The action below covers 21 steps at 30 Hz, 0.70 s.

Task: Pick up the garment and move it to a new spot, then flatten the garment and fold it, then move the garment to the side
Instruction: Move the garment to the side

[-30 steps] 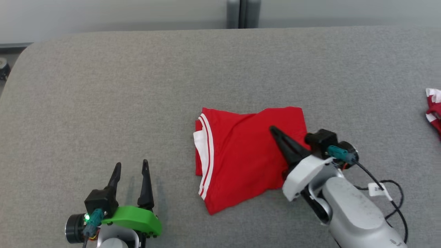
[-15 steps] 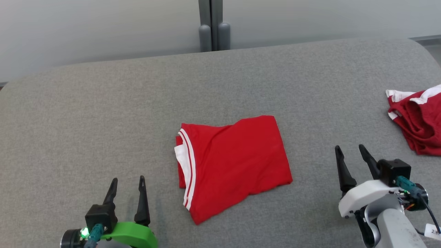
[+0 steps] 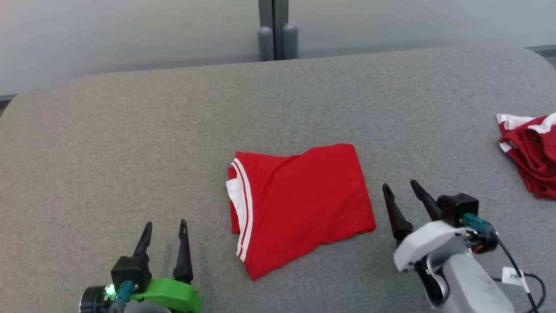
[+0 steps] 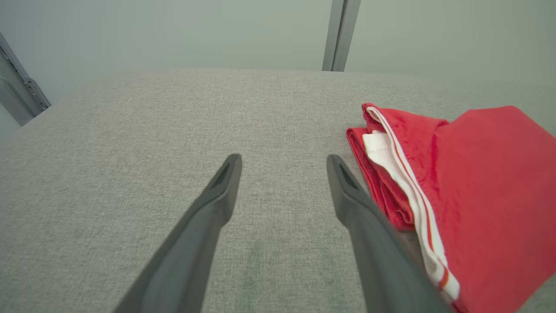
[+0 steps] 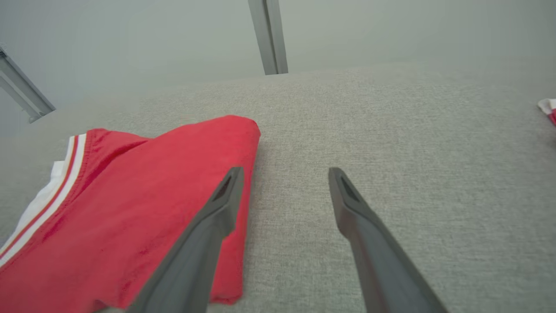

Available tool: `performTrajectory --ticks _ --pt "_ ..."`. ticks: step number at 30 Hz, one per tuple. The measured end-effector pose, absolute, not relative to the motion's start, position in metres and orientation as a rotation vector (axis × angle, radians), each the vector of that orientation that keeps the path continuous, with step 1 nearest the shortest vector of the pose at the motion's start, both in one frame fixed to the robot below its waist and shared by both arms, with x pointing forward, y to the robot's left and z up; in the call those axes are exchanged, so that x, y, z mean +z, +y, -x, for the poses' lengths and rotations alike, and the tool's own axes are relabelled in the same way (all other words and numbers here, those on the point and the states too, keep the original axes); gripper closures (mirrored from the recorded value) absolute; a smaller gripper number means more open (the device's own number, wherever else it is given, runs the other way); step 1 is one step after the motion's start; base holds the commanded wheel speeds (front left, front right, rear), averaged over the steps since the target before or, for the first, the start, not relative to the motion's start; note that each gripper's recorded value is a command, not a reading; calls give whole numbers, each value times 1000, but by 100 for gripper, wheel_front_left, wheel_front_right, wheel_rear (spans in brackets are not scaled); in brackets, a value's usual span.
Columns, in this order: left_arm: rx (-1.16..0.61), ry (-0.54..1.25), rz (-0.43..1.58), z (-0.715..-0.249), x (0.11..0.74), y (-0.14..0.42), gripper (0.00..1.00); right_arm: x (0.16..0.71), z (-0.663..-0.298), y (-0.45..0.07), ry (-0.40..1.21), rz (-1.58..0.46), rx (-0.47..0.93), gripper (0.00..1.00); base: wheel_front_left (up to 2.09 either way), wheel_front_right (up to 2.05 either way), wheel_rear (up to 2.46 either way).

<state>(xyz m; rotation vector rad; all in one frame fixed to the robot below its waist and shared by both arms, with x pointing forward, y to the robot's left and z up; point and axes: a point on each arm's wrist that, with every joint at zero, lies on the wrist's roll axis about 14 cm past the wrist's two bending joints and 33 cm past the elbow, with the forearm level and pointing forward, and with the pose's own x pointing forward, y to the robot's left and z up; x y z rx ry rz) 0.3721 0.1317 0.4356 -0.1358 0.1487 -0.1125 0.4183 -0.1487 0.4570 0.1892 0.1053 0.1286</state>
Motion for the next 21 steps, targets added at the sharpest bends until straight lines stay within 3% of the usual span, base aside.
performTrajectory --ticks 7,13,14,15,16,21 --pt "-83 161 151 -379 431 140 0 453 -454 -98 150 -175 278 0 0 0 0" --pt "-45 185 153 -377 423 152 0 392 -447 -77 377 -111 343 0 0 0 0" --pt "-39 189 154 -376 421 154 0 388 -447 -74 391 -116 346 20 0 0 0" --pt "-34 192 153 -375 420 156 0 384 -447 -72 408 -123 351 96 0 0 0" --pt "-29 193 152 -374 420 157 0 382 -445 -69 418 -127 359 100 0 0 0" --pt "-47 180 139 -378 424 153 0 379 -446 -80 425 -161 306 100 0 0 0"
